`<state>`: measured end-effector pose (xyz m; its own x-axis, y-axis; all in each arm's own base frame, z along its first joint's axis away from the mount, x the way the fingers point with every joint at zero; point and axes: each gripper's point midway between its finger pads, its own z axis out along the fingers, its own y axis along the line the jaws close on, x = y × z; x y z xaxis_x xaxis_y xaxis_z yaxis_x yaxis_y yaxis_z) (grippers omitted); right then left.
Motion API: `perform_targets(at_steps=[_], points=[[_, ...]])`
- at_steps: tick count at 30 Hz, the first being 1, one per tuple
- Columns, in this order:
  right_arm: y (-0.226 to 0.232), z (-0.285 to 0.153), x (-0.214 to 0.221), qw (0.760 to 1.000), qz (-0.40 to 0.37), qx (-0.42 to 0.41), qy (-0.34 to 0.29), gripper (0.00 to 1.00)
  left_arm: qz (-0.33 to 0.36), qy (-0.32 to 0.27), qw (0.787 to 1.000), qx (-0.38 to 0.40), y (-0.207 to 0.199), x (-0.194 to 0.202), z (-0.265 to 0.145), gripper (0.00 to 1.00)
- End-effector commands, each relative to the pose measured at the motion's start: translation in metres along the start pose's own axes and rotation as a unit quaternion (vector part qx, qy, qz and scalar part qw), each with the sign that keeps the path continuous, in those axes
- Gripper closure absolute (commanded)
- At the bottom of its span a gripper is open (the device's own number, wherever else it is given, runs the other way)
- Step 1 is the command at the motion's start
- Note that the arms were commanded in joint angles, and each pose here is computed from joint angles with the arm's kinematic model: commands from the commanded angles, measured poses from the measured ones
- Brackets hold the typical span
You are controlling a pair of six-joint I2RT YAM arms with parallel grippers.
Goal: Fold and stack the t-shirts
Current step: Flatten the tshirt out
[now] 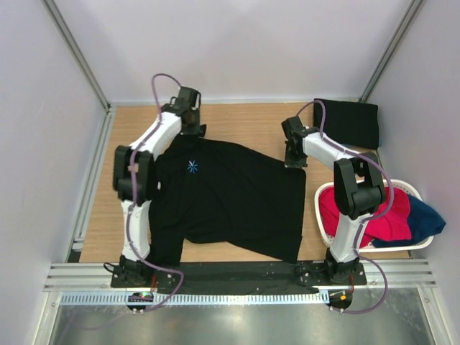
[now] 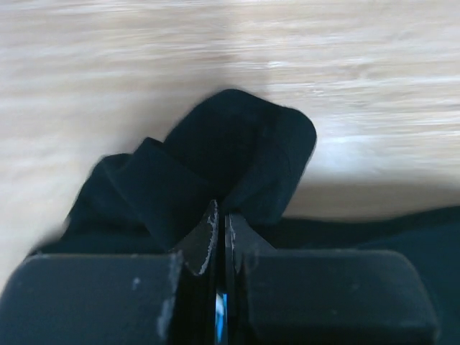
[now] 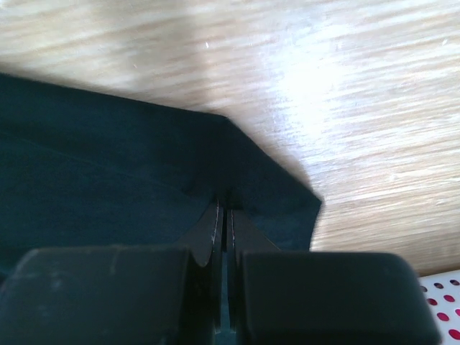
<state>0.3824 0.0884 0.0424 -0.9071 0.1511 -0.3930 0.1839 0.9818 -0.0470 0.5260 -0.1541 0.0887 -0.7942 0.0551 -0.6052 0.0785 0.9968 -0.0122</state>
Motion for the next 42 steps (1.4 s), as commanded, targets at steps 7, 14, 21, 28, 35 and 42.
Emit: perform_targets(at_steps=[7,14,21,28,35,42], points=[[-0.010,-0.006,0.016,1.000,0.000,0.000,0.006,0.99,-0.236,-0.036,0.970,-0.045,0.099,0.049,-0.119,0.97],[-0.008,-0.004,0.021,1.000,-0.002,-0.003,0.017,0.99,-0.307,0.033,0.944,-0.116,0.140,0.130,-0.136,0.92],[-0.011,-0.006,0.024,1.000,-0.015,0.003,0.028,0.99,-0.373,0.019,0.917,-0.141,0.164,0.154,-0.150,0.43],[-0.007,-0.002,0.027,0.999,-0.018,-0.007,0.037,0.99,-0.344,-0.034,0.936,-0.068,0.151,0.100,-0.153,0.40],[-0.006,0.003,0.031,0.999,-0.022,-0.007,0.044,0.99,-0.263,-0.006,0.962,-0.072,0.111,0.106,-0.146,0.37],[-0.007,0.004,0.033,0.999,-0.026,-0.008,0.046,0.99,-0.206,0.039,0.950,-0.231,0.122,0.130,-0.152,0.37]])
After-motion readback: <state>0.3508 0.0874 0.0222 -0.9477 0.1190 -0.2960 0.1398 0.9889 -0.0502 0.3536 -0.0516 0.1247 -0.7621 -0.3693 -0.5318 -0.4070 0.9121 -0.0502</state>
